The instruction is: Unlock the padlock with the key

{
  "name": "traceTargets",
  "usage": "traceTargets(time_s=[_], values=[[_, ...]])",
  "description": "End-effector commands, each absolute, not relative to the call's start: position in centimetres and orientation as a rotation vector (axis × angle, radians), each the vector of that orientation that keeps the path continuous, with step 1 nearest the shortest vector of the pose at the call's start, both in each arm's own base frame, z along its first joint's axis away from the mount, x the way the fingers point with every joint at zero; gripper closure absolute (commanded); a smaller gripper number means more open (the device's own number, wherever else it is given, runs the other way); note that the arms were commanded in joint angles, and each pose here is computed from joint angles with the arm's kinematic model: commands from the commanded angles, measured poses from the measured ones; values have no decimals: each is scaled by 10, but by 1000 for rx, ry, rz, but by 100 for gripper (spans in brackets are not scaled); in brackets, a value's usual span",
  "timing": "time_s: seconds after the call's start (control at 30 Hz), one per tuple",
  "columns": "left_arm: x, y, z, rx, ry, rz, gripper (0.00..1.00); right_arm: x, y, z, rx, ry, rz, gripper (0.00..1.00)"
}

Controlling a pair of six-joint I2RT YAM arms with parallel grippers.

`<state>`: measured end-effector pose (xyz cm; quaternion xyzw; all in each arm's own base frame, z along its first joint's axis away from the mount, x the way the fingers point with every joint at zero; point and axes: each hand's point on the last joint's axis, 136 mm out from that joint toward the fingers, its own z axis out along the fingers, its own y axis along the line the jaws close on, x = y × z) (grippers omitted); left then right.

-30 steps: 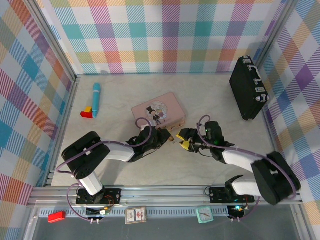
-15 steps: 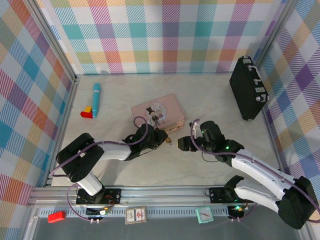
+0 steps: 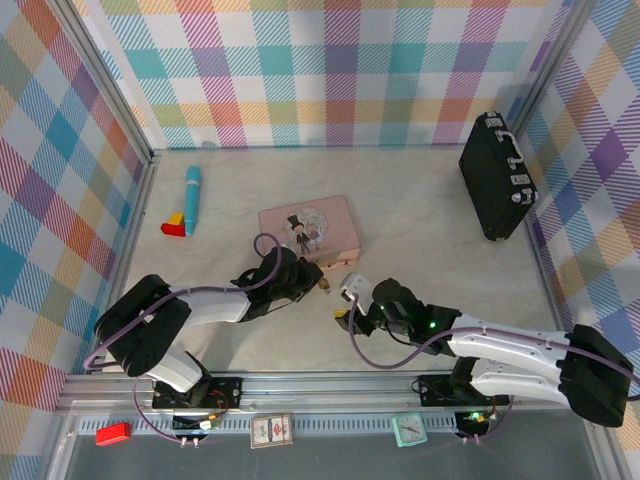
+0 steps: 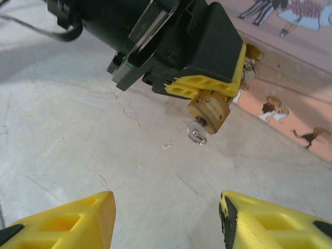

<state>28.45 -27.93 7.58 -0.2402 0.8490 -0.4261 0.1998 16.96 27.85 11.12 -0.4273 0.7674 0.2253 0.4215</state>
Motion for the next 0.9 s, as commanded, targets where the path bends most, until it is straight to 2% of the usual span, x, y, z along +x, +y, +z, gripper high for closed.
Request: traceTargets(time_s=[0.0, 0.1, 0.23, 0.4, 0.7, 0.87], values=[[291, -272, 97, -703, 2301, -1237, 100, 177, 291, 120, -1111, 1744, 484, 47], [288, -270, 100, -684, 2302, -1232, 100, 181, 297, 112, -1147, 1693, 386, 48], [286, -273, 103, -668, 2300, -1264, 100, 178, 309, 106, -1178, 1656, 397, 51], [283, -274, 100, -674, 2301, -1293, 100, 190, 318, 108, -1133, 1600, 307, 57], [279, -275, 95, -680, 2303, -1326, 100, 205, 321, 87, -1110, 1589, 182, 61], [278, -276, 92, -680, 2310, -1336, 100, 209, 324, 94, -1068, 1573, 173, 65]])
